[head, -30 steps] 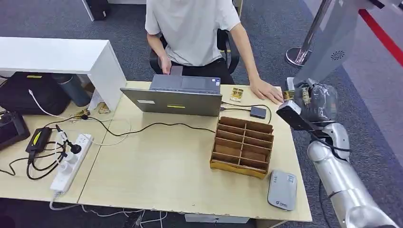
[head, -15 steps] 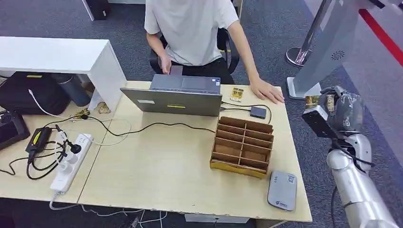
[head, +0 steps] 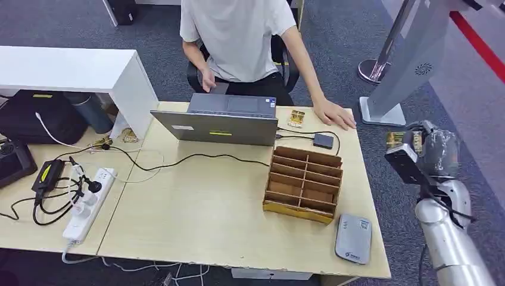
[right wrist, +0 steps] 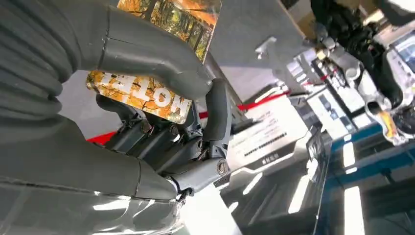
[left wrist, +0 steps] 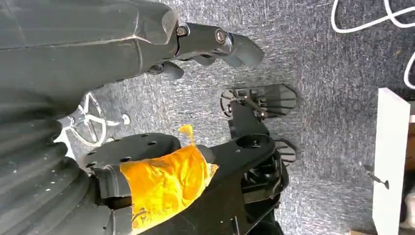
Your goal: Pass the card to the sensor for recognition and then transmit it.
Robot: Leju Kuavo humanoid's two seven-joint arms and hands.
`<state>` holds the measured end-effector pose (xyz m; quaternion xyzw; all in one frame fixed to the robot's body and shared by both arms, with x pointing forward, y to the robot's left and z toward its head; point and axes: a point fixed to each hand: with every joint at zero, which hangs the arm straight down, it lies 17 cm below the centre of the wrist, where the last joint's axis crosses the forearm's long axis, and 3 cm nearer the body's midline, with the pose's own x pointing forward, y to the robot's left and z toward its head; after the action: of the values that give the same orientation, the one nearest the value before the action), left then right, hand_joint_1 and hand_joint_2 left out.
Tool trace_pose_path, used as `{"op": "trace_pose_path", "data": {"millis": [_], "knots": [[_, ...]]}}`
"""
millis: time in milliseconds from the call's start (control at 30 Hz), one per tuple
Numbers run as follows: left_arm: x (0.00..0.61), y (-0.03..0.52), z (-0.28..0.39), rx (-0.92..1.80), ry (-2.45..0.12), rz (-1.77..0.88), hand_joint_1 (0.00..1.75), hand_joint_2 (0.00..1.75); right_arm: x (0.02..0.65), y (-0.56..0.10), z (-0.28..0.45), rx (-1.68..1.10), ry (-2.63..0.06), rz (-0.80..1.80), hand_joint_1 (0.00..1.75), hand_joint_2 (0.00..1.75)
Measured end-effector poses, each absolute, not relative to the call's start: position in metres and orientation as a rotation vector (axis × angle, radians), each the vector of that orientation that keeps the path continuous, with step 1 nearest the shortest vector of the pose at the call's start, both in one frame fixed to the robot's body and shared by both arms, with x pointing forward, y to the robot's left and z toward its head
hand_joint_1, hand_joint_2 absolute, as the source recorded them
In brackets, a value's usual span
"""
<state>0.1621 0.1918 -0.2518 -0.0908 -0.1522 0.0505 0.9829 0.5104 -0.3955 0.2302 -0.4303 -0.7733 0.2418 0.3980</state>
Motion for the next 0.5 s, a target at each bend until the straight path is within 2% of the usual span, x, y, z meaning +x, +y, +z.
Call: {"op": "trace_pose_path", "data": {"millis": [500], "knots": [[0.156,0.193,-0.253,-0.185,-0.308,0.125,0.00,1.75,0.498,-0.390,0.201,-0.917,-1.948,0.601,1.75,1.75]]}}
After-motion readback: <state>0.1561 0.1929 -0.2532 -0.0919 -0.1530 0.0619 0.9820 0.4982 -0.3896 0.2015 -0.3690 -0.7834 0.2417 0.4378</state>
